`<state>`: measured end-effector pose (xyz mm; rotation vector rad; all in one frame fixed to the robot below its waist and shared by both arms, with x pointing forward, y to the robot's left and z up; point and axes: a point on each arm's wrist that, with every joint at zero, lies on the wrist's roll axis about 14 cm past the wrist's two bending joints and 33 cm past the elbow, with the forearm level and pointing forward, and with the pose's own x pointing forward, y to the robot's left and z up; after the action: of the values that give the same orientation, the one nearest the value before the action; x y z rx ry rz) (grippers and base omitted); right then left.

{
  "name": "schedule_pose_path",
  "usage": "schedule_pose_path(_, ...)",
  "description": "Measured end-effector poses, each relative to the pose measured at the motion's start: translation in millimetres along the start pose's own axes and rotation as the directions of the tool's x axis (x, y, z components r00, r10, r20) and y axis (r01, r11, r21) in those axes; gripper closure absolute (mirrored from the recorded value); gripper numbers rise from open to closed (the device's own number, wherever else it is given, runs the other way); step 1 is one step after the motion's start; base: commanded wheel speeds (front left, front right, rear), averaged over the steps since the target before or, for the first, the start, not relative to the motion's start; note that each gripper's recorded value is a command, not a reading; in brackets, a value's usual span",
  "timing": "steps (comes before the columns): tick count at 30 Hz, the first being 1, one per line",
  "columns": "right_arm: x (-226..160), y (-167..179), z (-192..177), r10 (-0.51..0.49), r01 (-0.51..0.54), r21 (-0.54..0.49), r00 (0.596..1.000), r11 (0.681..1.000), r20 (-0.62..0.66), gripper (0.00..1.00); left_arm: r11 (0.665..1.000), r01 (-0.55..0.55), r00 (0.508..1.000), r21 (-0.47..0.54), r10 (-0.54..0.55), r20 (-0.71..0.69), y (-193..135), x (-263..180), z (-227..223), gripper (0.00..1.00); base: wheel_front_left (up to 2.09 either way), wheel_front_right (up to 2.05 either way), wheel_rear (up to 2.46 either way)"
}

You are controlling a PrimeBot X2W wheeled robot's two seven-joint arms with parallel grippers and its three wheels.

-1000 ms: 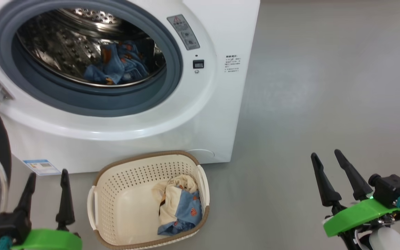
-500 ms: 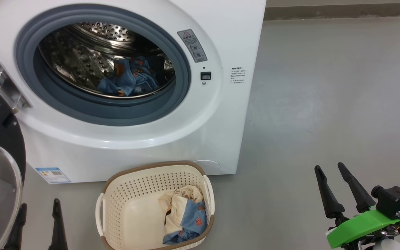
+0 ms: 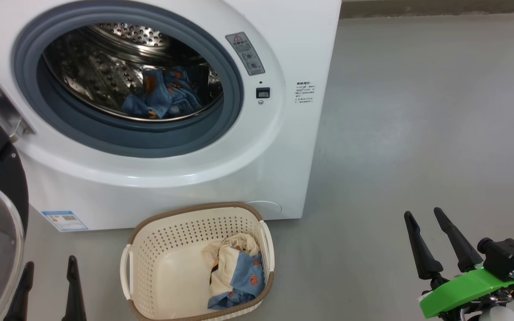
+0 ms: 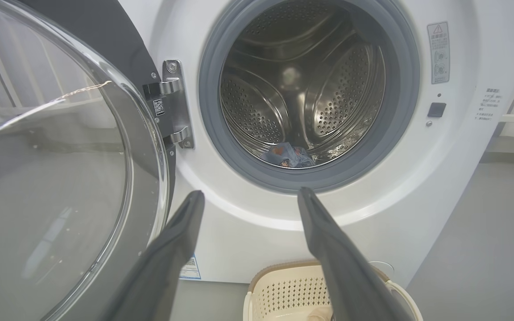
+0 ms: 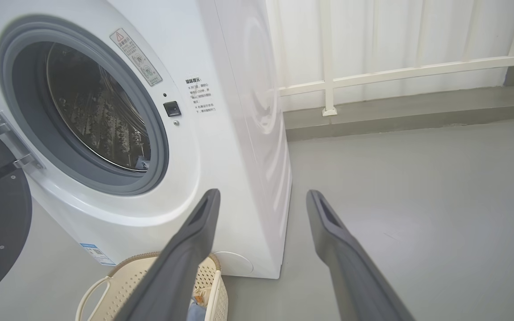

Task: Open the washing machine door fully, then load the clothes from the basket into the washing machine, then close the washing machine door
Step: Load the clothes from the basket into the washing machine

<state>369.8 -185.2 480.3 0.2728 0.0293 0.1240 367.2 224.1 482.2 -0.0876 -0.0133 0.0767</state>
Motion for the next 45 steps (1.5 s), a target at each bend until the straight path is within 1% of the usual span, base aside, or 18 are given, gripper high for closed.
schedule_pose_path(7,6,-4,-6,-0.011,0.011,0.006,1.0,1.0,-0.016,0.0,1.0,0.006,0.999,-0.021,-0.007,-0.039,-5,8,-14,0.0,0.0,0.0,0.0)
schedule_pose_path(13,28,-10,2,-0.025,0.025,0.006,1.0,1.0,0.013,0.0,0.998,0.035,0.996,-0.055,-0.039,-0.077,-20,32,-31,0.0,0.0,0.0,0.0)
schedule_pose_path(17,38,-12,-5,-0.035,0.035,0.008,0.999,0.999,0.001,0.0,0.995,0.071,0.987,-0.069,-0.08,-0.14,-36,46,-55,0.0,0.0,0.0,0.0)
schedule_pose_path(23,54,-20,-14,-0.063,0.063,0.023,0.998,0.998,-0.011,0.0,0.987,0.128,0.958,-0.096,-0.148,-0.246,-60,65,-96,0.0,0.0,0.0,0.0)
schedule_pose_path(27,64,-25,-21,-0.084,0.085,0.033,0.996,0.996,-0.018,0.0,0.979,0.169,0.923,-0.114,-0.197,-0.329,-73,74,-127,0.0,0.0,0.0,0.0)
schedule_pose_path(34,77,-33,-33,-0.112,0.114,0.047,0.993,0.992,-0.032,0.0,0.958,0.26,0.847,-0.119,-0.285,-0.448,-97,88,-176,0.0,0.0,0.0,0.0)
schedule_pose_path(39,83,-39,-43,-0.134,0.137,0.051,0.99,0.989,-0.051,0.0,0.942,0.311,0.777,-0.127,-0.329,-0.536,-110,89,-213,0.0,0.0,0.0,0.0)
schedule_pose_path(45,86,-48,-52,-0.16,0.163,0.045,0.985,0.986,-0.068,0.0,0.922,0.361,0.705,-0.141,-0.368,-0.606,-124,91,-246,0.0,0.0,0.0,0.0)
